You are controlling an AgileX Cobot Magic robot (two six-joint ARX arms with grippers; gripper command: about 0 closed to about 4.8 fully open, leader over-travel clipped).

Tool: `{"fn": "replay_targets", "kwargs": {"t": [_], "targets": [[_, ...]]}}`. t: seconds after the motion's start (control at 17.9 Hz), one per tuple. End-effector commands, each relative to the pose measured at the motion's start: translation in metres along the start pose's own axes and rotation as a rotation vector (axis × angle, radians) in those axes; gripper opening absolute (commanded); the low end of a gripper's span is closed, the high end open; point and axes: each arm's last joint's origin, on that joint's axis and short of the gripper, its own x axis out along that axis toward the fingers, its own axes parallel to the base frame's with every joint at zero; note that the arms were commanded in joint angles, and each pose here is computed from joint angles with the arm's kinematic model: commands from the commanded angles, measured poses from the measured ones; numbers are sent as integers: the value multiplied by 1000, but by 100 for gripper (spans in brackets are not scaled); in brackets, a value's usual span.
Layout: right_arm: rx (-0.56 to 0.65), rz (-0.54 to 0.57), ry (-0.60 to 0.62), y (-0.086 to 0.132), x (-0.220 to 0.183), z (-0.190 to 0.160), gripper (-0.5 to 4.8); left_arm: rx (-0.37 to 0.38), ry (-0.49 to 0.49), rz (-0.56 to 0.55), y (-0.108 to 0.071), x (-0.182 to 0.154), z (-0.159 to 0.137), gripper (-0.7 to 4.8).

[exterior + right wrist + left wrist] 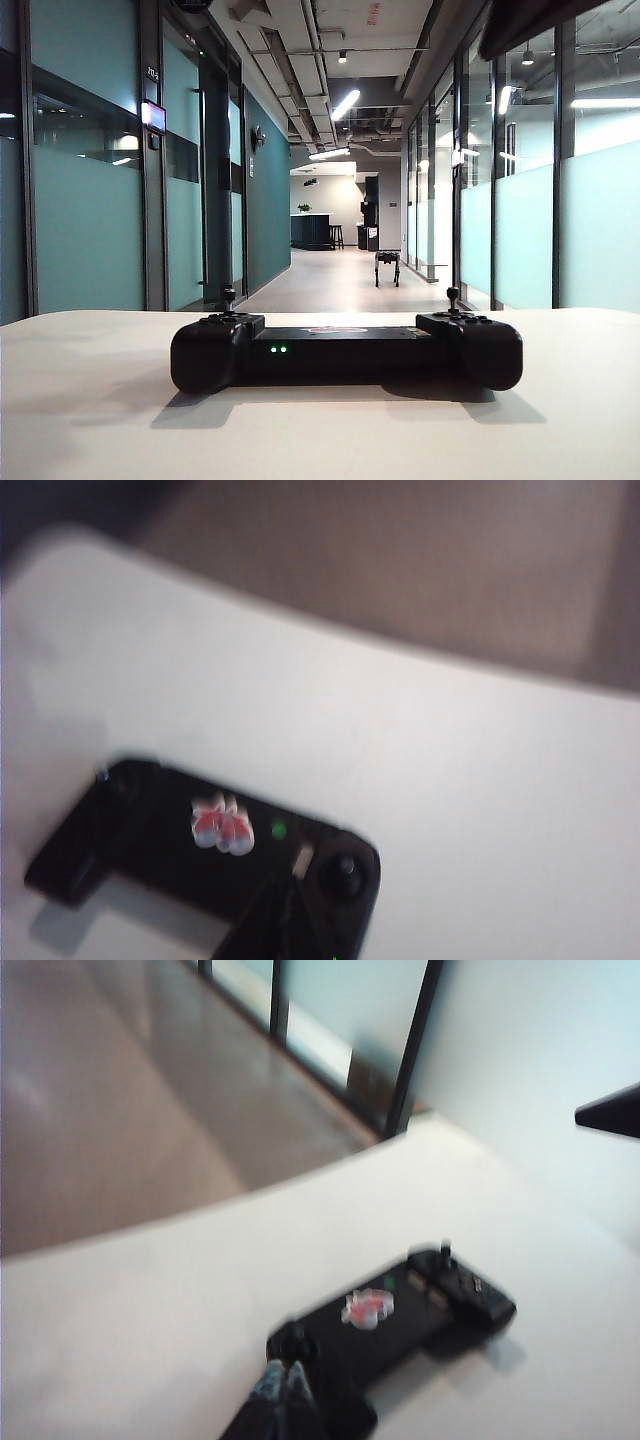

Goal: Push the left joystick on the remote control sitting on the white table forward to make the robot dog walk in a straight line until it approaches the door.

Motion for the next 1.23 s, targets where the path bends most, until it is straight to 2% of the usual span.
{"fn": "replay_targets", "kwargs": {"t": [0.06,0.22,0.61,0.89,1.06,1.23], "targets": [[-13,24,-135,-6,-5,-17,-6,19,-88,7,1,1,-11,-6],[7,30,-188,-9,-9,-25,-5,40,-117,6,4,9,-27,-6],[7,32,-186,-9,-9,-25,-5,71,-272,52,10,29,-48,-6],[6,33,-186,-9,-9,-25,-5,93,-289,56,10,30,-48,-6],[6,33,-186,-9,-9,-25,-5,93,-336,129,14,23,-49,-6],[6,33,-186,-9,-9,-25,-5,95,-373,262,25,15,-55,-6]]}}
